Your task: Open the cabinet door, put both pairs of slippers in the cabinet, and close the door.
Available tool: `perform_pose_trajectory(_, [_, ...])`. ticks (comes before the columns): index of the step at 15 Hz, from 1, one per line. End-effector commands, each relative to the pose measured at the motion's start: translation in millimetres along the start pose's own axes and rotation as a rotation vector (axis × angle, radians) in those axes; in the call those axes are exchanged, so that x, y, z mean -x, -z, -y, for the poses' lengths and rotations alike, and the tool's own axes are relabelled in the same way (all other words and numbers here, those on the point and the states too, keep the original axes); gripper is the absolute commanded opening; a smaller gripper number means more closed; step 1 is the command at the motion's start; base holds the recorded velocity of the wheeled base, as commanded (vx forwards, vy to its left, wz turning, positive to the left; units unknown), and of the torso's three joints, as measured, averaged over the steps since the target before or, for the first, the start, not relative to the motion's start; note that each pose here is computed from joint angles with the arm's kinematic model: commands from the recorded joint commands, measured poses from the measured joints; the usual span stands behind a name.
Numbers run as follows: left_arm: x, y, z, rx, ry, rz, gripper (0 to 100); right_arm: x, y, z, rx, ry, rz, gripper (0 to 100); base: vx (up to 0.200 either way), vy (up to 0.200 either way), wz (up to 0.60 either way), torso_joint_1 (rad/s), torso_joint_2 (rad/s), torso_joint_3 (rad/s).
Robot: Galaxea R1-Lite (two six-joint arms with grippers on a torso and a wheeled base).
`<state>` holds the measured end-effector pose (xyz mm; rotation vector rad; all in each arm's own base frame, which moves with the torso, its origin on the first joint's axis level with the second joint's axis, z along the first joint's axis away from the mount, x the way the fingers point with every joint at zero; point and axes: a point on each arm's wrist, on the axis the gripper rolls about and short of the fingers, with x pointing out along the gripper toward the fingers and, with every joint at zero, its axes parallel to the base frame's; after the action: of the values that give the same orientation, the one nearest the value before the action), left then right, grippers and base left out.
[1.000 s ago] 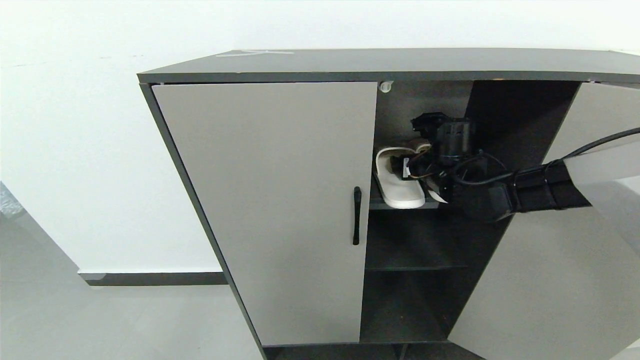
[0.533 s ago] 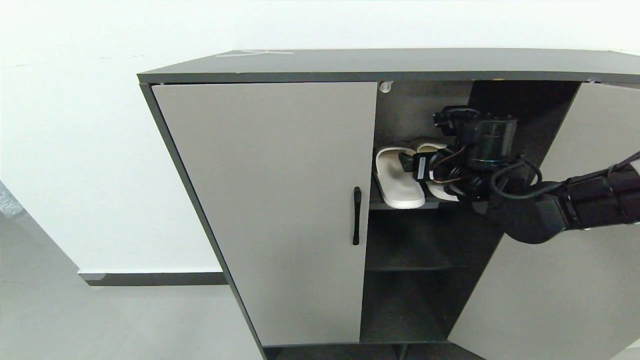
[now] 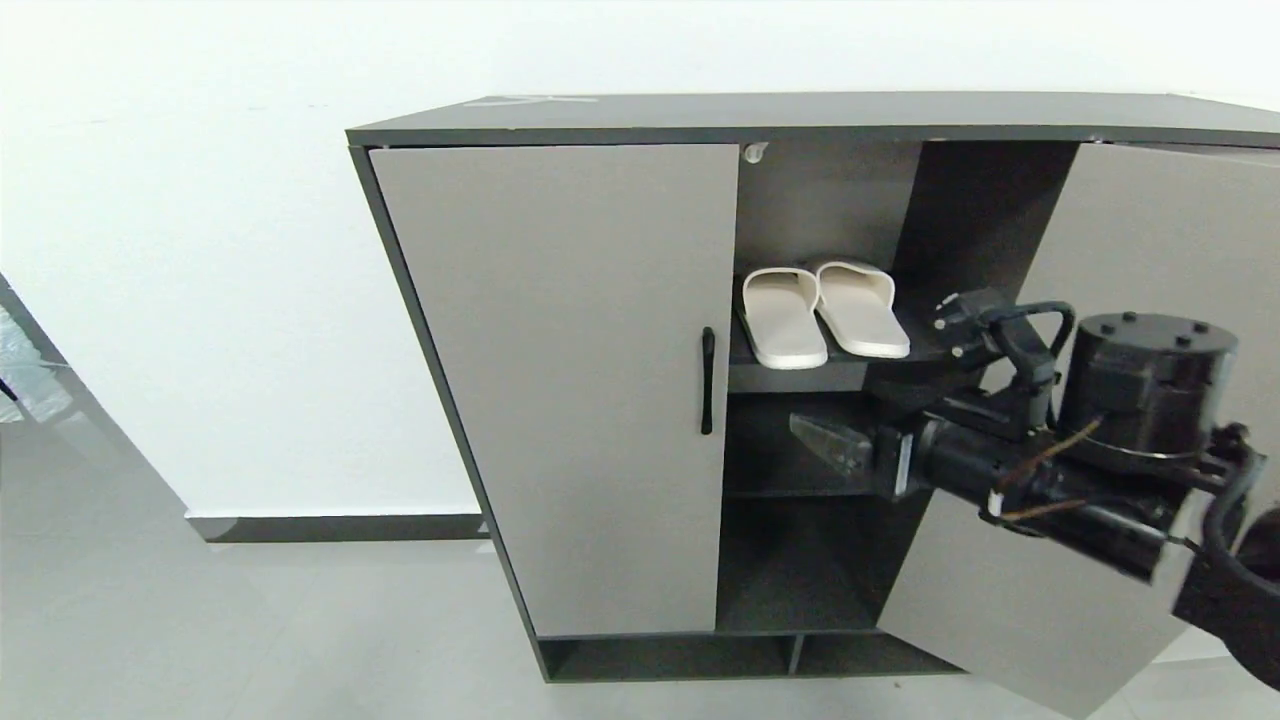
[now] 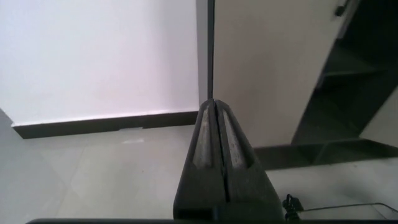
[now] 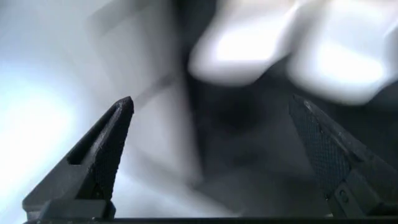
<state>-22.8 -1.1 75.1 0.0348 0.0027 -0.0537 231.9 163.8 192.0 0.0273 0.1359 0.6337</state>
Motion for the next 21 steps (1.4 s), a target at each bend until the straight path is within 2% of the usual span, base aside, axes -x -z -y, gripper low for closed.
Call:
perform_pose_trajectory(1, [0,-0.1,0.0,0.000,-0.001,-0.001,0,46,-3,-21,-0.124,-0.193,0.022,100,-0.200,0.000,0.00,0.002,0.00,0.007])
perform_pose_trajectory(2, [0,-0.1,0.0,0.000,0.000,-0.001,0,45,-5,-21,-0.188,-0.199,0.038,100,-0.200,0.000,0.00,0.002,0.00,0.002])
perform_pose_trajectory(3, [0,0.1,0.0,0.000,0.000,-0.003,0,40,-1,-20,-0.187,-0.191,0.037,100,-0.200,0.000,0.00,-0.002,0.01,-0.002])
perform_pose_trajectory(5, [0,-0.1,0.0,-0.002,0.000,-0.001,0,32,15,-20,-0.171,-0.187,-0.014,100,0.000,-0.200,0.00,0.000,0.00,-0.002])
perform_pose_trajectory(6, [0,-0.1,0.0,0.000,0.000,-0.001,0,39,29,-21,-0.119,-0.215,-0.033,100,0.000,-0.200,0.00,0.007,0.00,-0.002])
perform_pose_trajectory(8, [0,-0.1,0.0,-0.002,0.000,-0.001,0,49,43,-25,-0.038,-0.376,-0.033,100,0.000,-0.200,0.00,0.000,0.00,0.002])
perform_pose_trajectory(10, [0,-0.1,0.0,0.000,0.000,-0.001,0,61,56,-25,-0.006,-0.468,-0.024,100,0.000,-0.200,0.00,0.012,0.00,0.005])
perform_pose_trajectory(21, [0,0.1,0.0,0.006,-0.001,-0.003,0,59,70,-24,0.044,-0.469,-0.036,100,0.000,-0.200,0.00,0.002,0.00,0.001])
